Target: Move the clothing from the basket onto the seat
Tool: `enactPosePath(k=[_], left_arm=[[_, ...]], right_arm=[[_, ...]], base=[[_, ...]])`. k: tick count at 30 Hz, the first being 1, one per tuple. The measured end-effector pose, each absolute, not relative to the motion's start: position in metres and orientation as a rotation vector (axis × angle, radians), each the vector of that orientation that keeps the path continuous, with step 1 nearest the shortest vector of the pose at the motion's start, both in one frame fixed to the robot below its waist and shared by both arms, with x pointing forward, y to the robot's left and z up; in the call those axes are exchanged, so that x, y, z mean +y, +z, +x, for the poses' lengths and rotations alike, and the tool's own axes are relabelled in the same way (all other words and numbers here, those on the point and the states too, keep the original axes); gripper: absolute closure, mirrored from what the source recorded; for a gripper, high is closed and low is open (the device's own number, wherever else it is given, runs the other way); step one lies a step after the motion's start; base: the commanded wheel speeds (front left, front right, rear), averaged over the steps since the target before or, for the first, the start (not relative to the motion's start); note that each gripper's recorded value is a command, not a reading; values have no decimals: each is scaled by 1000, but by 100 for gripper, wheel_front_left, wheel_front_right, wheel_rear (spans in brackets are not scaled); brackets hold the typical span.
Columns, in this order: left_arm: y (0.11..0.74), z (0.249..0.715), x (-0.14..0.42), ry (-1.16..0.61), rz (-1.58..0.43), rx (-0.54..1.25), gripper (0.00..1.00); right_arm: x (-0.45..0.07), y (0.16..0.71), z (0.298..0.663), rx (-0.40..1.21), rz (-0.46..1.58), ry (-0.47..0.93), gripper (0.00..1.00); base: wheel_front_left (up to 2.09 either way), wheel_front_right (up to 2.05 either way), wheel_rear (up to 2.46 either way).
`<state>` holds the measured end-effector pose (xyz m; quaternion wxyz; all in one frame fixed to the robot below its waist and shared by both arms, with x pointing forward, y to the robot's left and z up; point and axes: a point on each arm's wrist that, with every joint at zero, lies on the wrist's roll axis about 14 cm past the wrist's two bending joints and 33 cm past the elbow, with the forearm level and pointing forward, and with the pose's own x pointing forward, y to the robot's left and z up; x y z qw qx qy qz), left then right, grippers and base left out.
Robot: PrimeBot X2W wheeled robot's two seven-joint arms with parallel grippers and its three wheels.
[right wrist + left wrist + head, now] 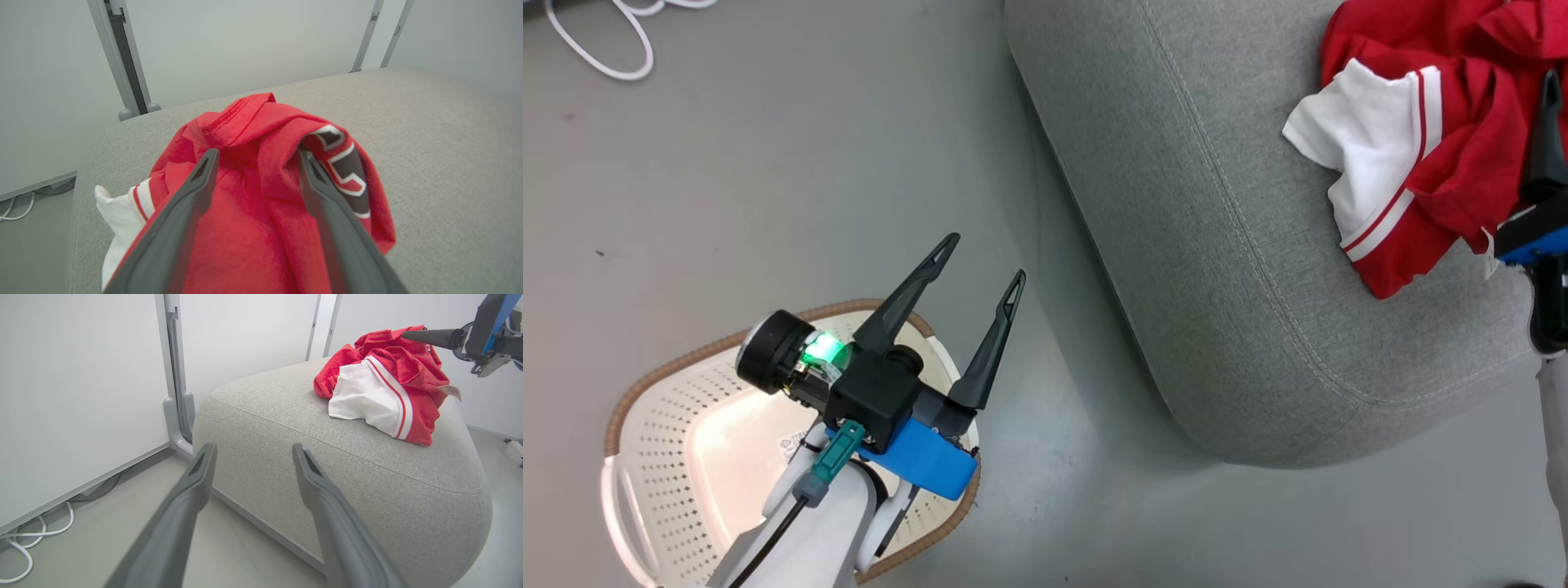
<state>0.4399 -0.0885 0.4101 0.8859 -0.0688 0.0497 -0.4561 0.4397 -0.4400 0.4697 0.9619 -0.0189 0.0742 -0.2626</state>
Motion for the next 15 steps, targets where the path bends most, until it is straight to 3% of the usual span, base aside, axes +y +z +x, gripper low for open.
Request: enactPosePath(k=[15], left_arm=[[427, 424, -71, -843, -158, 117, 0]], right_arm=[[-423, 489, 414, 107, -42, -467, 0]], base=[[0, 0, 0]])
